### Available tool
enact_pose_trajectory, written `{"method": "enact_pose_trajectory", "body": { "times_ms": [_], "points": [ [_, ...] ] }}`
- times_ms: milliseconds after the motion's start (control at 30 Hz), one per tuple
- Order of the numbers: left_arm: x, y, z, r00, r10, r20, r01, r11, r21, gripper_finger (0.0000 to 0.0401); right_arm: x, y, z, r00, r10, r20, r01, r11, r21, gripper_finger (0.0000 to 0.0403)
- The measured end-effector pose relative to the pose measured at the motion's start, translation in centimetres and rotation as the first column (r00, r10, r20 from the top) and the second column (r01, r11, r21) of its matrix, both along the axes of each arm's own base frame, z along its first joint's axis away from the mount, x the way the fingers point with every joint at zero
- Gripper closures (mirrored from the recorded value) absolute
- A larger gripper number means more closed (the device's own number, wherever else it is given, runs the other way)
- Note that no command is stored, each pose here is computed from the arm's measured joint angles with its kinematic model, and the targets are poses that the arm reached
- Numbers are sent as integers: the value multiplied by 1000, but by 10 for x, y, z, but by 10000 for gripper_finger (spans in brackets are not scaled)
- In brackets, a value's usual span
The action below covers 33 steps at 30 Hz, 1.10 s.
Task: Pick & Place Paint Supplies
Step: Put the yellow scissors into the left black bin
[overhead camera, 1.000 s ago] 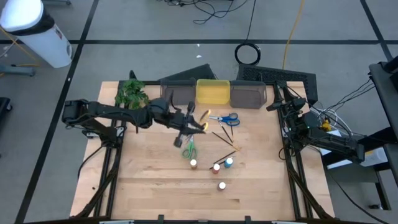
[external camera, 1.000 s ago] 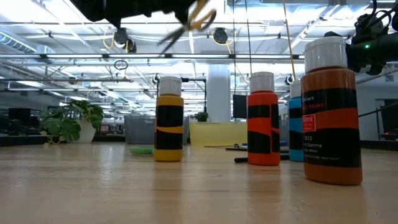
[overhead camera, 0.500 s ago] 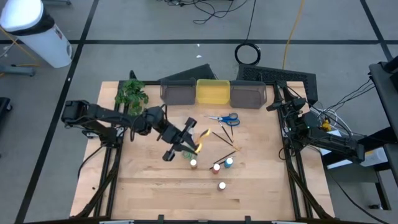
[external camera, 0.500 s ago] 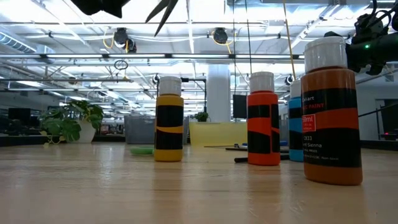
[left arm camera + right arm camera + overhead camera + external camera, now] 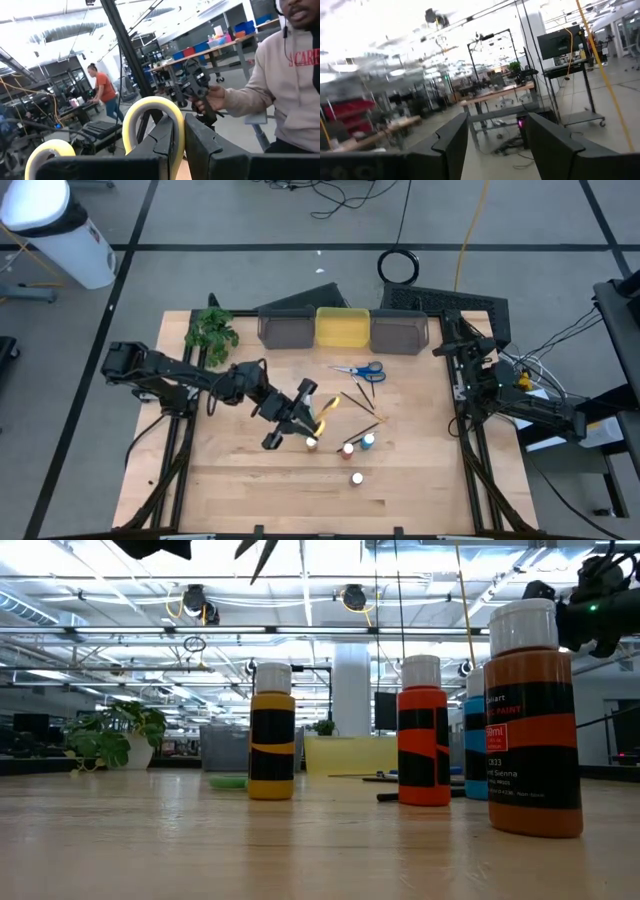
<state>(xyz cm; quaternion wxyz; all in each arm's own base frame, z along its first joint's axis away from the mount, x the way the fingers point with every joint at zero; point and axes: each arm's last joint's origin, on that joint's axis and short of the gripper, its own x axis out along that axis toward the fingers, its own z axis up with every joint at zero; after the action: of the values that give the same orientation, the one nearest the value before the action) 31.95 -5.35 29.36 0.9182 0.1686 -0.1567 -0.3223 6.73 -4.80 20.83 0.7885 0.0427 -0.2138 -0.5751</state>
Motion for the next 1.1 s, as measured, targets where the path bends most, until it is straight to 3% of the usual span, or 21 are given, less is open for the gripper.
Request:
{"method": "enact_pose_trajectory", "body": {
  "times_ms": [33, 100, 167, 200, 267, 367, 500, 600, 667, 767, 900, 967, 1100],
  "points": [
    [1, -1, -1, 1000, -4, 5, 4, 1000, 0, 371, 1, 0, 0, 998, 33, 57, -33, 999, 13, 216],
    [2, -3, -3, 1000, 0, -1, 0, 1000, -11, 371, 7, 3, -4, 954, 208, 215, -225, 973, 56, 216],
    [4, -5, -5, 1000, 14, -3, -14, 999, -29, 371, 14, 7, -8, 835, 416, 361, -474, 877, 84, 216],
    [6, -5, -6, 1000, 27, 3, -27, 999, -37, 371, 16, 8, -8, 789, 460, 406, -534, 842, 83, 216],
    [7, -8, -10, 999, 30, -23, -31, 998, -47, 371, 18, 7, -8, 774, 456, 439, -541, 836, 86, 216],
    [10, -11, -14, 998, 45, -34, -47, 997, -58, 371, 19, 7, -10, 802, 452, 390, -526, 844, 105, 216],
    [11, -16, -16, 998, 56, -38, -59, 996, -72, 371, 22, 5, -23, 862, 394, 318, -471, 856, 216, 216],
    [10, -21, -15, 998, 46, -33, -48, 996, -79, 371, 25, 4, -30, 873, 357, 331, -453, 846, 282, 216],
    [10, -22, -15, 999, 43, -22, -44, 996, -73, 371, 28, 5, -28, 824, 420, 381, -534, 800, 274, 216],
    [10, -22, -14, 999, 41, -16, -42, 996, -74, 371, 32, 8, -12, 686, 601, 411, -693, 712, 117, 217],
    [11, -15, -14, 997, 81, -11, -82, 994, -78, 371, 40, 18, 4, 493, 816, 302, -838, 539, -88, 229],
    [12, -11, -14, 995, 96, -14, -96, 992, -80, 371, 47, 22, 1, 479, 840, 256, -859, 508, -60, 238],
    [13, -7, -14, 994, 111, -15, -112, 990, -82, 371, 71, 30, -8, 493, 863, 112, -870, 484, 99, 272]
  ]
}}
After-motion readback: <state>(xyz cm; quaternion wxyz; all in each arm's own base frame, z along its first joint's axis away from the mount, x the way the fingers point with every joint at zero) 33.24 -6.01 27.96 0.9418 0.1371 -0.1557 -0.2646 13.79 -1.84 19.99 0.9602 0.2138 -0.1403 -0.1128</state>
